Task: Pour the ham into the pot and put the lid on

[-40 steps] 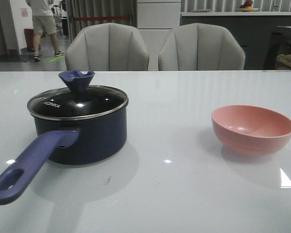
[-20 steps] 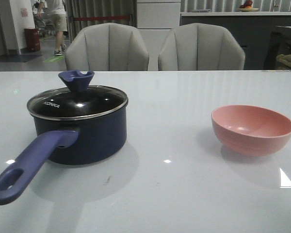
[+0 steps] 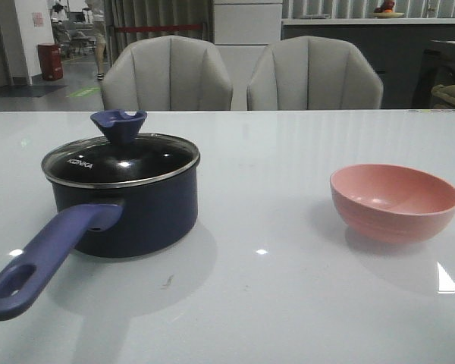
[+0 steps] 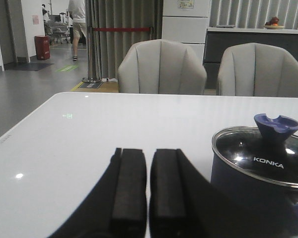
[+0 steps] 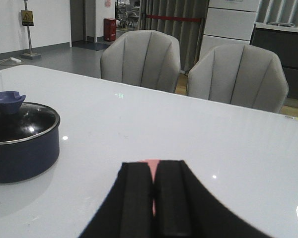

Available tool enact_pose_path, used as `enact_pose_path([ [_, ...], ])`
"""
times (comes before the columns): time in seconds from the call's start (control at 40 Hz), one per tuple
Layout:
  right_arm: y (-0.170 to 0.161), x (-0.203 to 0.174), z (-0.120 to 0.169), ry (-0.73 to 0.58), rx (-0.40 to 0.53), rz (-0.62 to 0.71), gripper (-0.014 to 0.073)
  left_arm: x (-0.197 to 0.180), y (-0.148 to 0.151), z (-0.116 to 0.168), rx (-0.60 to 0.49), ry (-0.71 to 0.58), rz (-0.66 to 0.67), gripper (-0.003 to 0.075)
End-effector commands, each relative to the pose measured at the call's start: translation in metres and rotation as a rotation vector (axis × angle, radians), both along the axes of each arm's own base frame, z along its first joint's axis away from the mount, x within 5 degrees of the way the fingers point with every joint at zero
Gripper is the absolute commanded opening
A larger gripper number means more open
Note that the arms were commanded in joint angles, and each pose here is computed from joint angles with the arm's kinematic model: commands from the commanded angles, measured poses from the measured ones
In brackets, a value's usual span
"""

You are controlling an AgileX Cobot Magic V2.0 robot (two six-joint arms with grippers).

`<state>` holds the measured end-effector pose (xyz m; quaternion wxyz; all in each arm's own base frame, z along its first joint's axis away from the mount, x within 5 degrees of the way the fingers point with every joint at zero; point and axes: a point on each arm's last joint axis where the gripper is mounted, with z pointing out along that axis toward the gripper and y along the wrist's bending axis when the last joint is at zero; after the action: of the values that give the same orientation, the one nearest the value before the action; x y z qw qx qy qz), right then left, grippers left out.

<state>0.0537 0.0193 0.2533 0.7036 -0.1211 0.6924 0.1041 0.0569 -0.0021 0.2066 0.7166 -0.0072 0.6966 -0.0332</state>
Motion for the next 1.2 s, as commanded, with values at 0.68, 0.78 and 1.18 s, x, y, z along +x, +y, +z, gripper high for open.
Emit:
enact_pose_path([
  [0.68, -0.002, 0.000, 0.015, -0.087, 0.026, -0.020, 0.0169, 0.001, 0.000, 0.000, -0.010, -0.052, 0.002, 0.0119],
  [0.78, -0.002, 0.000, 0.015, -0.087, 0.026, -0.020, 0.0169, 0.001, 0.000, 0.000, -0.010, -0.052, 0.002, 0.0119],
  [1.18, -0.003, 0.003, 0.001, -0.095, -0.057, -0.058, 0.0169, 0.001, 0.000, 0.000, -0.010, -0.052, 0.002, 0.0119],
])
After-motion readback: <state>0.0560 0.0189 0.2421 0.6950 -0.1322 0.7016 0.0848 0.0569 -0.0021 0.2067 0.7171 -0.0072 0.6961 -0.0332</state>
